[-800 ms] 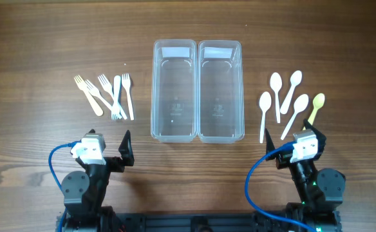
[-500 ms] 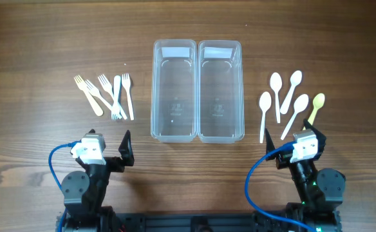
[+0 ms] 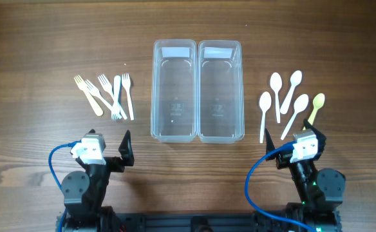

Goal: Pack container
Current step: 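Move the right gripper toward the spoons on the right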

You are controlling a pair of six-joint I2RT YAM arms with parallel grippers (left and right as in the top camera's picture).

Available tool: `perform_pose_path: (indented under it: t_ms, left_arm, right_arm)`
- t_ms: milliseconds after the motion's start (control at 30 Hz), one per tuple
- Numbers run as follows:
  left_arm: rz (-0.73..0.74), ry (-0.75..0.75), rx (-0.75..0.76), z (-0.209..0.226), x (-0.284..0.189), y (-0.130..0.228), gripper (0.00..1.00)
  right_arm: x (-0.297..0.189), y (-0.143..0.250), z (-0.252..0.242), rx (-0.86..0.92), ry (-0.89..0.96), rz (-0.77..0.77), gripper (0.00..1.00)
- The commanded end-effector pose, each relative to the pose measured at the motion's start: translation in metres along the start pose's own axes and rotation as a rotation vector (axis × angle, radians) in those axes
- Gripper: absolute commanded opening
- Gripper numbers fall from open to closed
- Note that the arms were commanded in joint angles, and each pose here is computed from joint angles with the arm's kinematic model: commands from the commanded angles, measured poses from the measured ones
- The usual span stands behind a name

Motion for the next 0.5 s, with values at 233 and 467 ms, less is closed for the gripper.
perform_pose_path:
  t_ms: [233,467]
  left_arm:
    - [0.009,0.077,0.011,-0.009,0.000,0.004,1.00]
    - [0.050,0.241,-0.085,-0.029,-0.003,0.007,1.00]
  right_arm:
    - [-0.004,-0.010,0.028,0.699,-0.254,0.007,1.00]
    - [-0.007,-0.014,0.036,0.797,-0.331,0.025,1.00]
Point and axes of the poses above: each gripper's point midway between its finger pads, its own x axis out along the fingers, its own z axis along the line the jaws close on, y = z × x, the point moved 5 cm from there along -x, back along the fingers, and after that the axes turned 5 degrees about -x, right-handed, at the moved point
